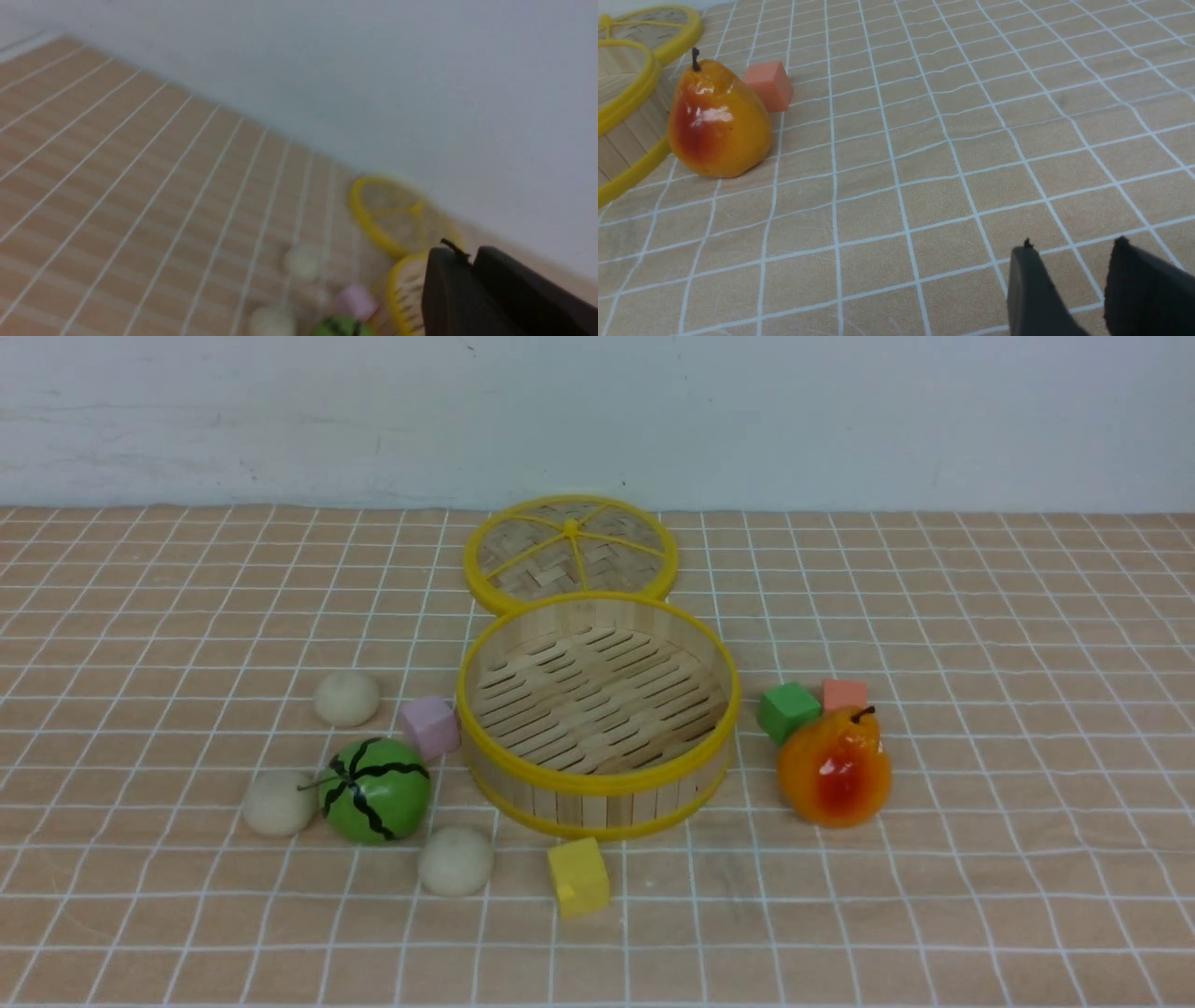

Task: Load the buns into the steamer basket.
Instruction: Use the left arm to grab a steamed stuffed bun

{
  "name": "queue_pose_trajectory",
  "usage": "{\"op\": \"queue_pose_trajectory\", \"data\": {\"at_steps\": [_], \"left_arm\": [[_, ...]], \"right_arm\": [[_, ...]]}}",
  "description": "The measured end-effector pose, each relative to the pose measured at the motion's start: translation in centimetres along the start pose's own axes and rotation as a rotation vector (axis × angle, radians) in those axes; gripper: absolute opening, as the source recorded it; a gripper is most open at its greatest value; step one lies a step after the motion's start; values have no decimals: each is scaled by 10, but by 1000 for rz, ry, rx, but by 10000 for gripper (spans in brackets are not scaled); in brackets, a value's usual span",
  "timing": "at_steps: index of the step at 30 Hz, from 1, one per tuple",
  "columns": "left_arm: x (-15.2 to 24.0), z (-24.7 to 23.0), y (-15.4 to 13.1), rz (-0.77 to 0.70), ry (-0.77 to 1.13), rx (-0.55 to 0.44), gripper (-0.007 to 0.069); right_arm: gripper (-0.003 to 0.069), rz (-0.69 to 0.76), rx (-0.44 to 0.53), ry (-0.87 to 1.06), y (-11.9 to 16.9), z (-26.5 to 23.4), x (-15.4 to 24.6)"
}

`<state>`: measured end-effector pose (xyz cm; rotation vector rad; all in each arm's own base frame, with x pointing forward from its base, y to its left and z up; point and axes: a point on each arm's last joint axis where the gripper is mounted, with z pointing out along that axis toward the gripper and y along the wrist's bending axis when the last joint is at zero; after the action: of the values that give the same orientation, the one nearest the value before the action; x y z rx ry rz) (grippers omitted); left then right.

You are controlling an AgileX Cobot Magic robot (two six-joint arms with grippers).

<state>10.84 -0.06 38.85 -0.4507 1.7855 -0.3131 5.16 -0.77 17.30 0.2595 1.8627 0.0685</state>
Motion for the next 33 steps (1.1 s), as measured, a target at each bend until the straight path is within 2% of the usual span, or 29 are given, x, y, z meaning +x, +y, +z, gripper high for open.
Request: {"op": "queue_pose_trajectory", "data": {"at_steps": [2, 7, 11, 16, 19, 27, 33], "left_arm": [[7, 20, 2, 35, 98, -71, 67], [23, 70, 2, 74, 256, -156, 70], [50, 130, 5, 109, 405, -213, 80], [71, 172, 8, 125, 505, -256, 100], [82, 210, 7, 120, 577, -293, 144], [96, 266, 5, 145, 676, -337, 259], [119, 293, 12, 158, 734, -357, 267]], "right_arm": [[241, 0, 0, 0, 0, 0, 0], [241, 0, 0, 0, 0, 0, 0], [241, 0, 0, -1, 0, 0, 0], [241, 0, 0, -1, 0, 0, 0], [241, 0, 0, -1, 0, 0, 0], [241, 0, 0, -1, 0, 0, 0], [241, 0, 0, -1, 0, 0, 0]]}}
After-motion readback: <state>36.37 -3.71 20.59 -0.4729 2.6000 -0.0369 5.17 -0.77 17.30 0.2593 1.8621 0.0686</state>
